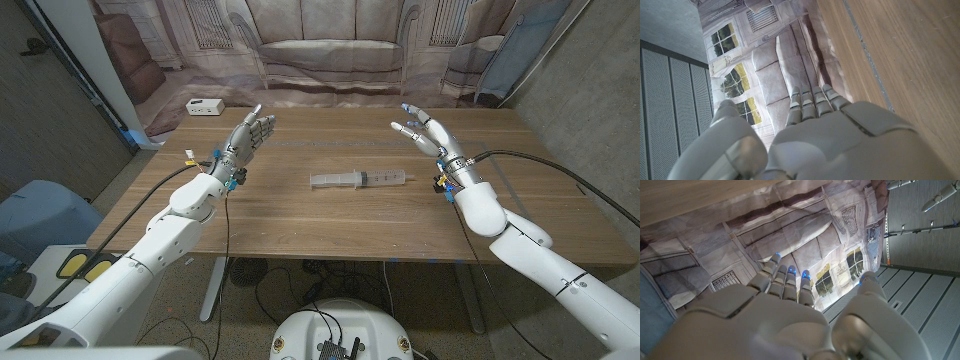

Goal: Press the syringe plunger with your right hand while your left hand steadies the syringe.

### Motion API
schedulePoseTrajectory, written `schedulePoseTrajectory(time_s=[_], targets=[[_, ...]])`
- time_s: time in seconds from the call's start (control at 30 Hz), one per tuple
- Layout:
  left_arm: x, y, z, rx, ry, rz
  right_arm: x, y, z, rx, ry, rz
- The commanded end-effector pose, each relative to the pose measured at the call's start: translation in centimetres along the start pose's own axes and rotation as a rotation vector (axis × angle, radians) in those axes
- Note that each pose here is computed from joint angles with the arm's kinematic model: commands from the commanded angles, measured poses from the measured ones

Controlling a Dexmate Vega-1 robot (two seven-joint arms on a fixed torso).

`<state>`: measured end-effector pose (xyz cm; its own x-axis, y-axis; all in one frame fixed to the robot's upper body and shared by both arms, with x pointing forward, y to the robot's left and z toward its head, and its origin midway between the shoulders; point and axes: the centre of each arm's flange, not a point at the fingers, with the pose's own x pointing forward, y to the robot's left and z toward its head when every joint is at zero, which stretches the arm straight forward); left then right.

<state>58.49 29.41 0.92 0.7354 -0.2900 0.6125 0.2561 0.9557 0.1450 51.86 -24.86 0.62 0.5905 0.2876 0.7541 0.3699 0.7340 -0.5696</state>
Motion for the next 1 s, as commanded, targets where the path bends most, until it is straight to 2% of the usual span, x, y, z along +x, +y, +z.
schedulePoseTrajectory(time_s=[0.03,0.27,0.53,0.7,1.0], targets=[[0.0,-0.1,-0.1,-0.009,-0.002,-0.013,-0.4,0.6,0.2,-0.065,0.019,0.033],[-0.3,-0.3,-0.2,-0.01,0.006,-0.012,-0.2,1.1,-0.1,-0.116,0.021,0.088],[-0.5,-0.6,-0.2,-0.007,0.017,-0.015,0.4,1.3,0.3,-0.313,-0.01,0.156],[-0.5,-0.6,-0.2,-0.006,0.017,-0.017,0.6,1.4,0.4,-0.399,-0.017,0.158],[-0.5,-0.5,-0.1,-0.007,0.012,-0.021,0.9,1.7,0.1,-0.433,0.005,0.199]])
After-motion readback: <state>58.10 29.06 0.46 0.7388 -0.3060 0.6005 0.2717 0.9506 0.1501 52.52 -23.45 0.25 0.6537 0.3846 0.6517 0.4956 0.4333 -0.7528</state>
